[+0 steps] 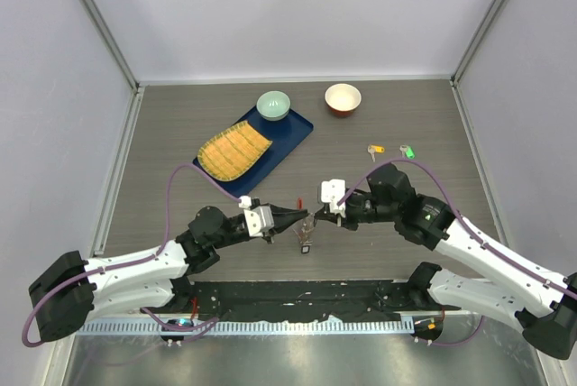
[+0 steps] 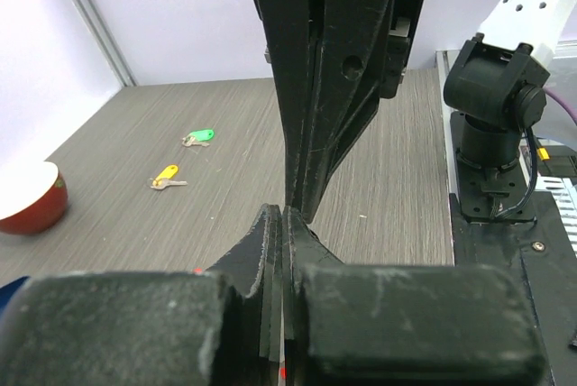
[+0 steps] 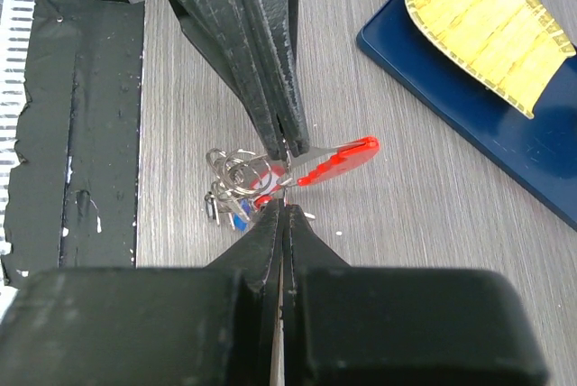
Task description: Put the keys on the keyring
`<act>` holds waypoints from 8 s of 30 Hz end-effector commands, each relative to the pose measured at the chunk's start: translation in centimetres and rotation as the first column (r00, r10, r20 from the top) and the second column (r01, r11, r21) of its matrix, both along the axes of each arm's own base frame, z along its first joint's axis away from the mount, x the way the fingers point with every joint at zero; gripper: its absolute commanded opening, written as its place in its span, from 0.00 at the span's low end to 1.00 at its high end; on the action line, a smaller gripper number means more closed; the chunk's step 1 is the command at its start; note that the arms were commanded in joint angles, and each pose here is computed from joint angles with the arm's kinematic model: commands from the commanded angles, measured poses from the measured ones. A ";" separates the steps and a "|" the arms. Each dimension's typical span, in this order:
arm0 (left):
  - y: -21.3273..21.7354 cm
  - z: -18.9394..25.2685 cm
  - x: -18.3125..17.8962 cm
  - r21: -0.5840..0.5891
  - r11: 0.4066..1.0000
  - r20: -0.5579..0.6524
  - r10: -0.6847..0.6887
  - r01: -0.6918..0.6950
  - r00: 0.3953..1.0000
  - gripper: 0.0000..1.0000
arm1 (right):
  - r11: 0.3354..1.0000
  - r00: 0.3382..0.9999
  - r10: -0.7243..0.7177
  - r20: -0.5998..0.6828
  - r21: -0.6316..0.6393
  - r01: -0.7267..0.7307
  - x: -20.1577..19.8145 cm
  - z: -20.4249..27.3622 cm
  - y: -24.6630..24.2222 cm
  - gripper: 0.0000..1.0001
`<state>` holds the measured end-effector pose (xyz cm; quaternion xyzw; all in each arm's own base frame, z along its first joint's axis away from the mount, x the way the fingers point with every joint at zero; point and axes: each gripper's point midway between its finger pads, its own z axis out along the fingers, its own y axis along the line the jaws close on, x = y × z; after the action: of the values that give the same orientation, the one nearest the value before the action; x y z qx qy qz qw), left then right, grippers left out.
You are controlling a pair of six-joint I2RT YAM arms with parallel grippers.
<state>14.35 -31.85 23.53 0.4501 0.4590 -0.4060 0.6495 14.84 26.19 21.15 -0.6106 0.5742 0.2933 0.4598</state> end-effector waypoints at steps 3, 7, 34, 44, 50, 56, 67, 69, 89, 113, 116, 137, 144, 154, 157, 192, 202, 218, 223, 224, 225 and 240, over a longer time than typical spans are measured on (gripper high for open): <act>0.0 2.9 -0.3 -0.085 0.996 0.067 -0.018 0.024 0.998 0.00 | 0.997 0.999 0.039 0.030 0.062 -0.041 0.0 2.7 0.9 0.01; 0.0 2.9 -0.3 -0.085 0.996 0.067 -0.023 0.029 0.998 0.00 | 0.996 0.998 0.052 0.027 0.075 -0.054 -0.2 3.1 1.0 0.01; 0.0 3.0 -0.2 -0.088 0.996 0.061 -0.017 0.022 0.998 0.00 | 0.997 1.000 0.024 0.009 0.066 -0.025 0.2 2.3 0.6 0.01; 0.0 3.2 -0.3 -0.094 0.995 0.060 -0.021 0.026 0.998 0.00 | 0.998 1.000 0.028 0.006 0.064 -0.028 0.1 2.1 0.6 0.01; 0.0 3.2 -0.1 -0.094 0.995 0.056 -0.012 0.018 0.998 0.00 | 0.998 1.000 0.027 0.000 0.061 -0.027 0.1 2.0 0.6 0.01; 0.0 3.3 -0.1 -0.096 0.995 0.057 -0.012 0.018 0.998 0.00 | 0.998 1.000 0.028 -0.003 0.061 -0.027 0.1 2.0 0.6 0.01; 0.2 3.4 0.2 -0.101 0.995 0.055 0.007 -0.002 0.998 0.00 | 0.999 1.000 0.021 -0.018 0.045 -0.020 0.3 1.5 0.6 0.01; 0.1 3.4 0.2 -0.100 0.995 0.054 0.006 0.000 0.998 0.00 | 0.999 1.000 0.019 -0.019 0.045 -0.018 0.3 1.4 0.6 0.01; -0.6 2.9 0.1 -0.085 0.996 0.041 -0.023 0.027 0.999 0.00 | 0.995 0.999 0.040 0.000 0.086 -0.040 -0.1 2.5 0.8 0.01; 0.0 3.2 0.4 -0.093 0.996 0.046 0.011 -0.006 0.999 0.00 | 0.999 0.999 -0.034 -0.026 0.026 0.035 1.1 0.9 0.4 0.01; -0.1 3.2 0.4 -0.093 0.996 0.044 0.004 0.000 0.999 0.00 | 0.999 0.999 -0.028 -0.026 0.033 0.028 1.0 1.1 0.5 0.01; -0.4 3.1 0.8 -0.089 0.996 0.041 0.015 -0.011 0.999 0.00 | 0.998 1.000 0.024 -0.016 0.065 -0.023 0.0 1.9 0.6 0.01; -0.2 3.1 0.9 -0.092 0.995 0.043 0.026 -0.022 0.999 0.00 | 0.998 0.999 0.025 -0.021 0.061 -0.024 0.0 1.7 0.7 0.01; 0.0 3.3 0.9 -0.088 0.996 0.055 0.034 -0.029 0.998 0.00 | 0.999 1.000 0.007 -0.029 0.049 -0.006 0.3 1.3 0.6 0.01; 0.0 3.3 0.8 -0.089 0.996 0.057 0.032 -0.026 0.998 0.00 | 0.999 1.000 0.009 -0.028 0.049 -0.008 0.3 1.3 0.6 0.01; -0.6 2.8 0.4 -0.075 0.997 0.039 -0.011 0.014 0.999 0.00 | 0.997 0.999 0.038 -0.022 0.073 -0.036 -0.2 2.1 0.7 0.01; -1.0 2.5 0.0 -0.062 0.997 0.038 -0.042 0.044 0.998 0.00 | 0.994 0.997 0.075 -0.007 0.085 -0.074 -0.8 2.4 0.9 0.01; -1.4 2.0 -0.3 -0.032 0.996 0.009 -0.080 0.080 0.997 0.00 | 0.989 0.995 0.104 0.003 0.107 -0.104 -1.3 3.2 1.0 0.01; -1.6 1.6 -0.3 -0.013 0.996 0.000 -0.086 0.086 0.996 0.00 | 0.989 0.995 0.097 0.005 0.113 -0.097 -1.2 3.4 0.9 0.01; -1.6 1.5 -0.3 -0.010 0.996 -0.005 -0.084 0.084 0.996 0.00 | 0.989 0.995 0.096 0.003 0.112 -0.096 -1.2 3.3 0.9 0.01; -1.7 1.3 -0.2 -0.003 0.996 -0.007 -0.084 0.084 0.996 0.00 | 0.989 0.995 0.095 0.003 0.112 -0.094 -1.2 3.3 0.9 0.01; -1.2 -0.5 0.6 0.114 0.993 -0.010 -0.034 0.035 0.999 0.00 | 0.991 0.998 0.055 0.007 0.123 -0.055 -0.6 3.8 0.4 0.01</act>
<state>14.03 -33.23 22.31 0.4873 0.4704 -0.4180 0.6054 14.23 25.87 21.01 -0.6048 0.5815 0.3254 0.4362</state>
